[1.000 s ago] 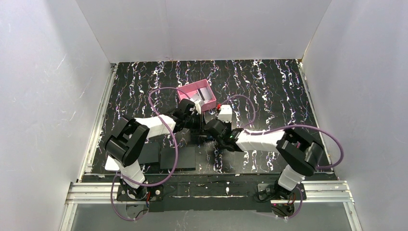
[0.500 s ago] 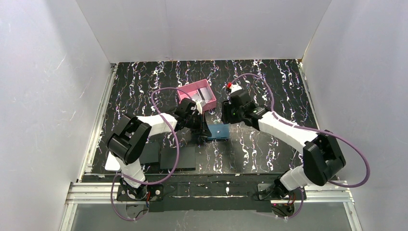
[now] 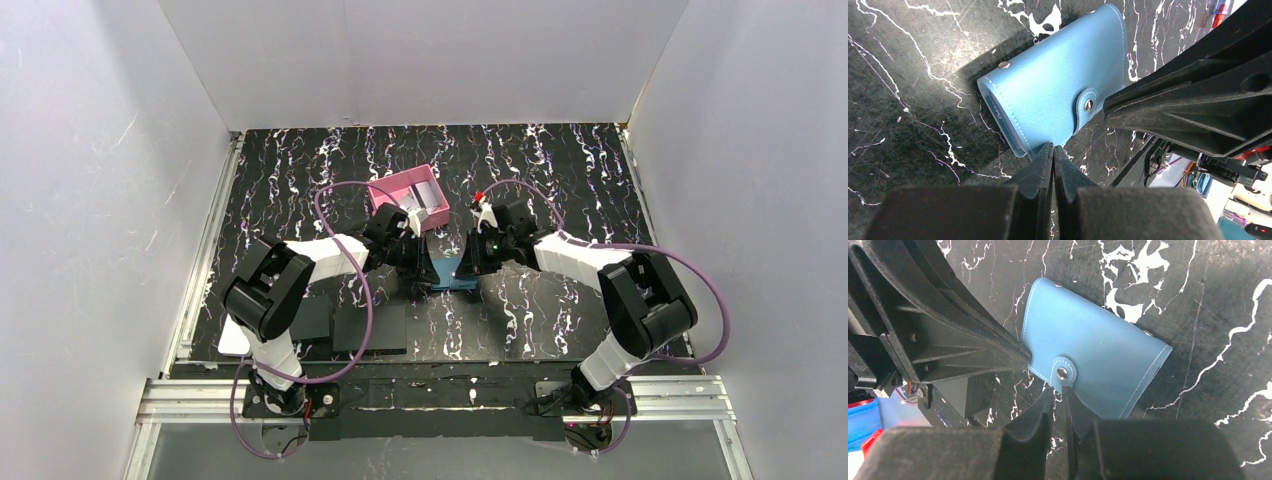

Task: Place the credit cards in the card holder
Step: Close the card holder at the center of the board.

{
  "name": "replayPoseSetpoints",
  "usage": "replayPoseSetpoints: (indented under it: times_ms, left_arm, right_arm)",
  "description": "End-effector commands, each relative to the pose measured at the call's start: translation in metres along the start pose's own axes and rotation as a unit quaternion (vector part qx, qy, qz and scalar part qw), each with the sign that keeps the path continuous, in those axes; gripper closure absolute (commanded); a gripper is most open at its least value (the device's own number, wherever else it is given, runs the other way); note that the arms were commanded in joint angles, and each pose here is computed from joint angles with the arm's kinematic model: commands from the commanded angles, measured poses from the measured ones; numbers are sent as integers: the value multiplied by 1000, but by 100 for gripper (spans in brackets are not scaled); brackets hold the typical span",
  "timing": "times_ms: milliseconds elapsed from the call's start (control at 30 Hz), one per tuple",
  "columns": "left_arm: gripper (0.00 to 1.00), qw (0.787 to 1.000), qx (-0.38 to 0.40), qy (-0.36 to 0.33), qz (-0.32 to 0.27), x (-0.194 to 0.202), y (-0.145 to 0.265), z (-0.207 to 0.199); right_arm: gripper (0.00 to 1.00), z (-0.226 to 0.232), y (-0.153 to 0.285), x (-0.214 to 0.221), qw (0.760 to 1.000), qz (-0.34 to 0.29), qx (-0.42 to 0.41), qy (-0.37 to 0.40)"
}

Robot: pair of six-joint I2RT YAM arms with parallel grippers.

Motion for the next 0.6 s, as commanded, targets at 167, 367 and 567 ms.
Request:
replayPoseSetpoints:
  times_ms: [167,367,567]
  left_arm:
    - [99,1000,-18,-1,19,6,2,5]
    - [99,1000,-16,-2,19,6,1,4]
    - [99,1000,-19,-4,19,5,2,5]
  right_arm:
    - [87,0,-12,-12,998,-31,-60,-10]
    - [96,-7,-25,-4,997,-13,-66,-29]
    - [99,-28,-31,25,997,3,-42,-60]
Point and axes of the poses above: each gripper's point midway between its finger pads, its own y axis back along the fingers, its own z axis along the line the jaws close on, x = y × z, the point moved 6 cm from there along y, back along the fingers, and after that the axes turned 13 degrees about y, right-handed, at the moved point
